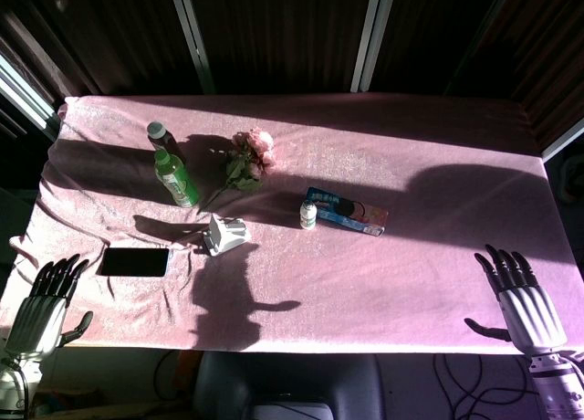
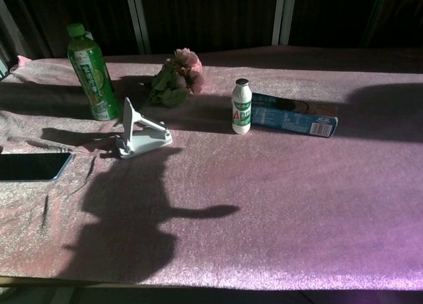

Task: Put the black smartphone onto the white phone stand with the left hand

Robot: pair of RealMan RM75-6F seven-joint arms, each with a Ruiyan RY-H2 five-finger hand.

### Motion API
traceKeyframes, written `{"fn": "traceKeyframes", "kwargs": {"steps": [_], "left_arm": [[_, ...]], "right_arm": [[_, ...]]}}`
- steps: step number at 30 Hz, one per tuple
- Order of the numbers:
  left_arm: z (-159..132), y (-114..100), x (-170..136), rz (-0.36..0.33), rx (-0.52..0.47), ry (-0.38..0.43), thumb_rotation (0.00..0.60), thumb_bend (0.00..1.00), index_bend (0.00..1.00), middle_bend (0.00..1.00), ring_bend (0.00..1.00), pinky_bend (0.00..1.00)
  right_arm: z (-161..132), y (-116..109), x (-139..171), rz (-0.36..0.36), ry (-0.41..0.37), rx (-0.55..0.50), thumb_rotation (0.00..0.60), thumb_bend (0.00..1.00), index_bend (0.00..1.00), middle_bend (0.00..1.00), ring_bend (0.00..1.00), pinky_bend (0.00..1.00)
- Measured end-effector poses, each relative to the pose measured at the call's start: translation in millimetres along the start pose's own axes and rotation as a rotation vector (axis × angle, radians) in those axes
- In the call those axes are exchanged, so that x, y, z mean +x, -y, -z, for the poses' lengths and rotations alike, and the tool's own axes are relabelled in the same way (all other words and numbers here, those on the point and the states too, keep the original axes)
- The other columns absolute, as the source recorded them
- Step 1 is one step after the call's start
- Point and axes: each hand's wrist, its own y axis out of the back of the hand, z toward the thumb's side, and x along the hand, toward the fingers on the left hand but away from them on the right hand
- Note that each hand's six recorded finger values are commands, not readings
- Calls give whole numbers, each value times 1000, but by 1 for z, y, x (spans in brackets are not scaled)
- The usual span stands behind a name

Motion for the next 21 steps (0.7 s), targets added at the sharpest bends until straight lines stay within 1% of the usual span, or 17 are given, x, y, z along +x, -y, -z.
{"fn": "traceKeyframes", "kwargs": {"steps": [3, 6, 9, 11, 12, 14, 17, 21], "left_arm": [[-2, 3, 2, 10, -1, 8, 600, 325, 0, 0, 0, 0], [-9, 8, 7, 39, -1, 31, 600, 326, 0, 4, 0, 0], [-18, 17, 16, 95, 10, 65, 600, 327, 0, 47, 0, 0], [-26, 25, 25, 150, 30, 87, 600, 327, 0, 66, 0, 0], [-30, 30, 32, 185, 48, 95, 600, 327, 0, 67, 0, 0], [-35, 37, 41, 230, 88, 102, 600, 327, 0, 50, 0, 0], [-42, 42, 58, 262, 169, 94, 600, 327, 0, 18, 0, 0], [-50, 49, 82, 300, 264, 59, 600, 327, 0, 0, 0, 0]], "right_arm": [[-1, 0, 0, 0, -4, -4, 600, 128, 0, 0, 0, 0], [-1, 1, 1, -7, -9, -2, 600, 128, 0, 0, 0, 0], [-2, 2, 1, -13, -16, -1, 600, 128, 0, 0, 0, 0], [-3, 3, 1, -19, -23, 0, 600, 128, 0, 0, 0, 0], [-3, 3, 1, -22, -26, -1, 600, 128, 0, 0, 0, 0], [-5, 3, 0, -23, -36, -5, 600, 128, 0, 0, 0, 0], [-7, 3, 0, -27, -49, -6, 600, 128, 0, 0, 0, 0], [-7, 3, -2, -33, -55, -16, 600, 128, 0, 0, 0, 0]]}}
